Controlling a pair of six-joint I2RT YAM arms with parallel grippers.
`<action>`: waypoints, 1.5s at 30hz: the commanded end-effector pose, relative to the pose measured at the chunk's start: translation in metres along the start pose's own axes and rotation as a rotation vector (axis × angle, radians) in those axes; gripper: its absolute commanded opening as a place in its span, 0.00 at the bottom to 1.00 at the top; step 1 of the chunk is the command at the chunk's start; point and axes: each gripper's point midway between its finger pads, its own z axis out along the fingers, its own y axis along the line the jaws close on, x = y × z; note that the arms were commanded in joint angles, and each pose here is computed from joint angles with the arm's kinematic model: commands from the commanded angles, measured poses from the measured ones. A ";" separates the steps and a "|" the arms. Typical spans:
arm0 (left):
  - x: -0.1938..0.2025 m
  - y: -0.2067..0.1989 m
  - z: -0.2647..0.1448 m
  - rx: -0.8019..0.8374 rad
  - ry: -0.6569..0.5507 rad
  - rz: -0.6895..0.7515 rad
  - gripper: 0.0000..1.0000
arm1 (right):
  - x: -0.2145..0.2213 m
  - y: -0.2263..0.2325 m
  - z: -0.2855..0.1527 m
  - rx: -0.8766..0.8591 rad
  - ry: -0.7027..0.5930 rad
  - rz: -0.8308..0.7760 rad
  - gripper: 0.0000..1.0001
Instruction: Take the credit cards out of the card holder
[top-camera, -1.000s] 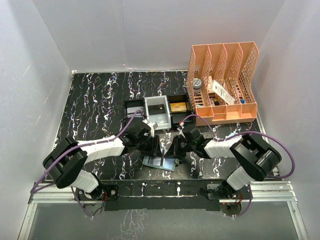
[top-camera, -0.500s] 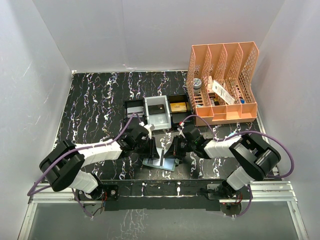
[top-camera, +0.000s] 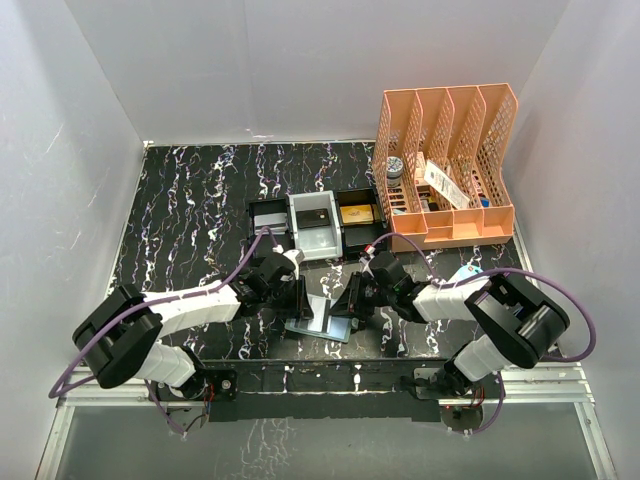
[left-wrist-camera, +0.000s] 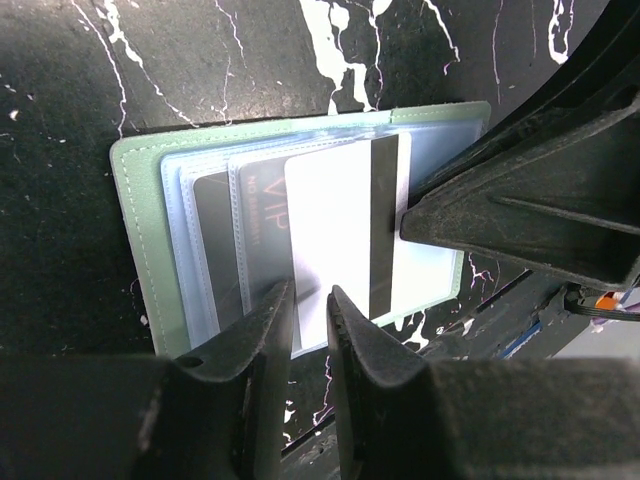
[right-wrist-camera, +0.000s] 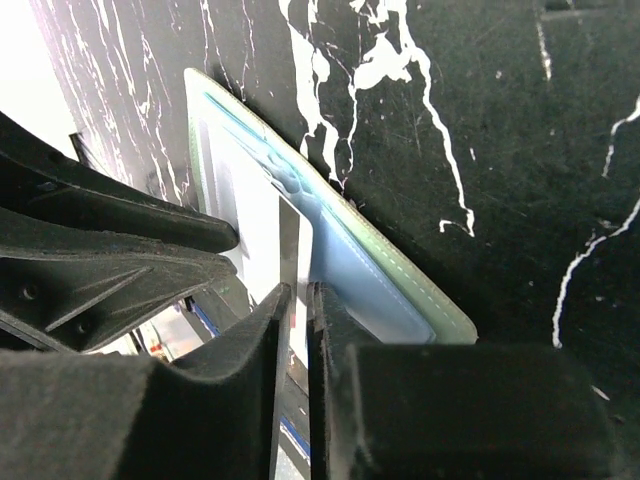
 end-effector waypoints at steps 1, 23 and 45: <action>0.022 0.032 -0.006 -0.115 0.047 0.003 0.20 | -0.012 0.014 -0.001 -0.055 -0.057 -0.009 0.14; 0.034 0.044 -0.002 -0.146 0.053 -0.074 0.11 | 0.000 0.011 0.017 -0.089 -0.029 0.056 0.23; 0.028 0.051 -0.008 -0.179 -0.012 -0.117 0.14 | -0.009 0.043 0.023 -0.100 -0.012 -0.074 0.00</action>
